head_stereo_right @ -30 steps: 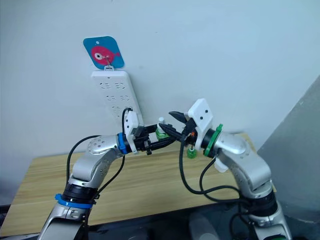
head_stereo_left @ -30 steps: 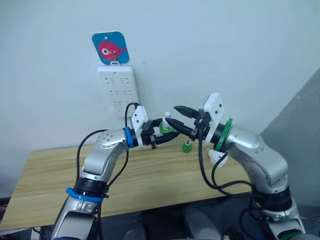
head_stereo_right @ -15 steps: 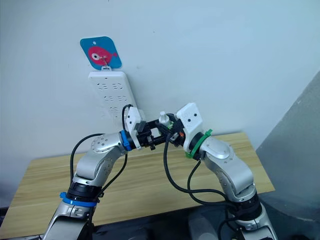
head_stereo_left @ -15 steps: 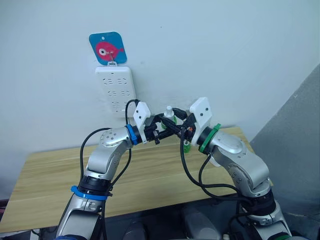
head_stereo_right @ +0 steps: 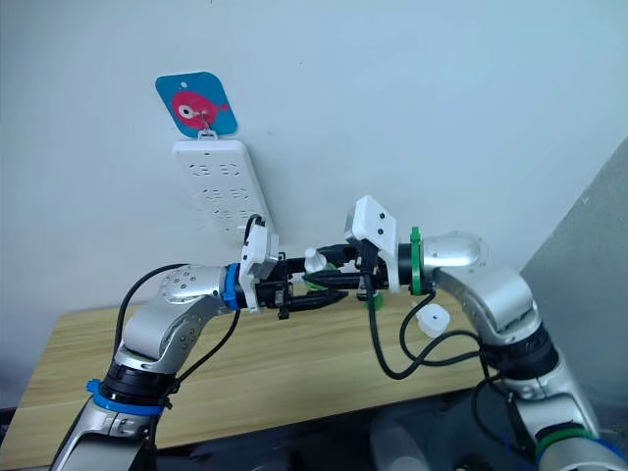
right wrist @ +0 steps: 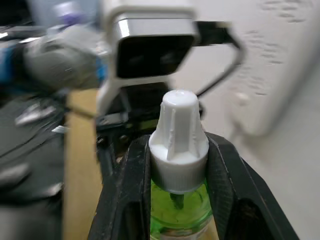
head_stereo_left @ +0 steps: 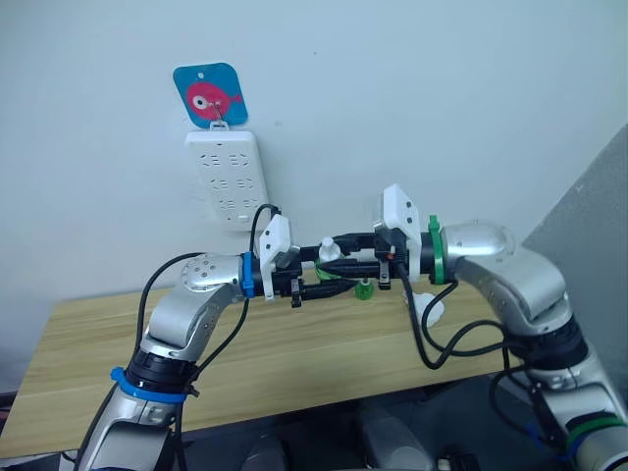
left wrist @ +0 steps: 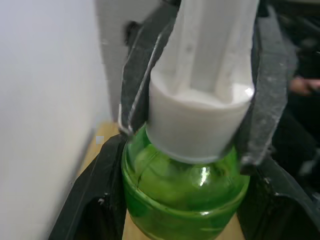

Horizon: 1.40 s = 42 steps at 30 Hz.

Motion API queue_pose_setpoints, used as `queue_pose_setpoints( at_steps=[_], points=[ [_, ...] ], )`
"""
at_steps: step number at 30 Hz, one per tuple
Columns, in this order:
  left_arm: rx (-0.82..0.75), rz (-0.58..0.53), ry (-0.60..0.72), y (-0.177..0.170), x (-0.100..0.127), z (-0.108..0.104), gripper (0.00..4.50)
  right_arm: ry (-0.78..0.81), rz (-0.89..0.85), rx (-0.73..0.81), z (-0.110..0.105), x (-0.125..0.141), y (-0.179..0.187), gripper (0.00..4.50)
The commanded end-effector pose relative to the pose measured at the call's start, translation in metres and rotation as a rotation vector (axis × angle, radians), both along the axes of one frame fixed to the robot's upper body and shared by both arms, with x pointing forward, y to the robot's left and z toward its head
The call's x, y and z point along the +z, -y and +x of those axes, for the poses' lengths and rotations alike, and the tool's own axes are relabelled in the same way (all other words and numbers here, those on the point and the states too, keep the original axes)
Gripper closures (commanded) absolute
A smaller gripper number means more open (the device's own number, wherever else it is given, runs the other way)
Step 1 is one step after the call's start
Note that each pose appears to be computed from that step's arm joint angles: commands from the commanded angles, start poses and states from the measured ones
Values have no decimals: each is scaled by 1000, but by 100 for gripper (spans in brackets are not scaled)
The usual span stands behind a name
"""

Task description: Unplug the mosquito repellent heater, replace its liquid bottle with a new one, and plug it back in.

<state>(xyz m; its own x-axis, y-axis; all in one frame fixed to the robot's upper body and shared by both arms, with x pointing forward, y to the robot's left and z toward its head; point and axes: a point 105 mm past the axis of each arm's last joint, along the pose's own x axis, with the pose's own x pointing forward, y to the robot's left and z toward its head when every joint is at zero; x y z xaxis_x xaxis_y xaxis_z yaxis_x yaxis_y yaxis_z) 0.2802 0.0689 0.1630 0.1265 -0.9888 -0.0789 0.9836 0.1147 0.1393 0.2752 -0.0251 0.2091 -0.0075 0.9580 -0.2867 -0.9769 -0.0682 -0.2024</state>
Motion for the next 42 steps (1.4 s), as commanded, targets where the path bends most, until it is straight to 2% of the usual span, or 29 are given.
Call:
queue_pose_setpoints(
  at_steps=[1, 7, 11, 14, 18, 23, 28, 39, 42],
  points=[
    [47, -20, 47, -7, 13, 8, 214, -56, -22, 159, -14, 4, -3, 306],
    [109, -68, 62, -7, 19, 13, 214, 29, 68, -3, 3, 19, 4, 94],
    [160, -84, 55, -10, 17, 17, 214, 81, 128, -135, -1, 20, 14, 93],
    [167, -95, 49, -9, 15, 15, 214, 110, 241, -291, -1, 20, 7, 93],
    [155, -92, 53, -8, 13, 11, 214, 101, 333, -389, 2, 21, -6, 93],
    [146, -88, 57, -8, 12, 10, 214, 87, 335, -418, 9, 19, -14, 93],
    [148, -95, 62, -8, 14, 10, 214, 107, 281, -409, 15, 14, -6, 93],
    [163, -104, 62, -8, 12, 10, 214, 114, 142, -338, 12, 17, 35, 93],
    [168, -104, 62, -9, 12, 11, 214, 91, 114, -291, 4, 15, 39, 93]
  ],
)
